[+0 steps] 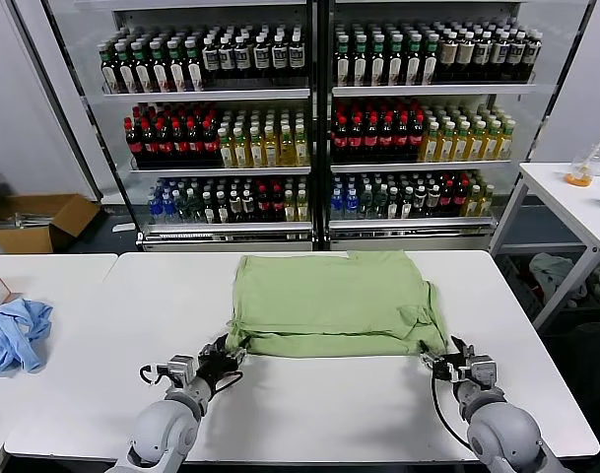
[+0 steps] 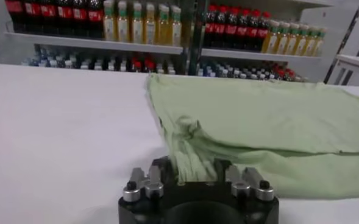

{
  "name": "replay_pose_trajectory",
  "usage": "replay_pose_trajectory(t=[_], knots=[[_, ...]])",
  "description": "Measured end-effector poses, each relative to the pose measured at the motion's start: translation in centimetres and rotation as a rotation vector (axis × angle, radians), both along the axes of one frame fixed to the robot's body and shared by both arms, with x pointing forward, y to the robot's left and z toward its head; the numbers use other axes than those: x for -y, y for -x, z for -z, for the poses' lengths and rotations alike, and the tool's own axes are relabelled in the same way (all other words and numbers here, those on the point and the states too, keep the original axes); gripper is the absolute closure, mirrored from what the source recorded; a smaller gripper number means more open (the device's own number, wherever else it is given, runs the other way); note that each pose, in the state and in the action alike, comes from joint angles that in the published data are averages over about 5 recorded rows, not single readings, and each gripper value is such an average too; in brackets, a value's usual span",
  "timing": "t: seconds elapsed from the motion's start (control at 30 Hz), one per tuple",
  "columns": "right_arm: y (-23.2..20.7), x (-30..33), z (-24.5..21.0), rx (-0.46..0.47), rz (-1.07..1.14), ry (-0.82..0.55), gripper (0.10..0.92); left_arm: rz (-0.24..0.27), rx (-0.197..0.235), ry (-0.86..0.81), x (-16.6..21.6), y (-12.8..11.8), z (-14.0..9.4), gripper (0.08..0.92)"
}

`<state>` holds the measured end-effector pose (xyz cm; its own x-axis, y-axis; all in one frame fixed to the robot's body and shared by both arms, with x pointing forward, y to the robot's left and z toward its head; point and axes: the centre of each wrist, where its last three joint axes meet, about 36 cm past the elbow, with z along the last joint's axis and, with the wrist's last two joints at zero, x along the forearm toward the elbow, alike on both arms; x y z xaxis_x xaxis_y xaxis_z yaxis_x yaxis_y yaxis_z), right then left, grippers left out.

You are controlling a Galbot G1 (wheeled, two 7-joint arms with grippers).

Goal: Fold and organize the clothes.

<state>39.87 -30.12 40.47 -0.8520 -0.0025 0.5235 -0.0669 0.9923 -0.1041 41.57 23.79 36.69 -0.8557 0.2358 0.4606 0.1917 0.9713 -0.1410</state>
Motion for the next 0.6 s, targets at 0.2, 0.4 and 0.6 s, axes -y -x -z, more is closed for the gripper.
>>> replay_pose_trajectory(t=[0.2, 0.4, 0.6], knots=[[0.0, 0.0, 0.0, -0.019, -0.013, -0.012, 0.688, 0.012, -0.011, 0.02, -0.4, 0.1, 0.0, 0.769], [0.6, 0.3, -0.2, -0.028, -0.022, -0.007, 0.855, 0.021, -0.02, 0.05, -0.8, 0.6, -0.1, 0.894], [2.1, 0.7, -0.9, -0.036, -0.036, 0.01, 0.9, 0.021, -0.037, 0.079, -1.2, 1.8, -0.3, 0.9]])
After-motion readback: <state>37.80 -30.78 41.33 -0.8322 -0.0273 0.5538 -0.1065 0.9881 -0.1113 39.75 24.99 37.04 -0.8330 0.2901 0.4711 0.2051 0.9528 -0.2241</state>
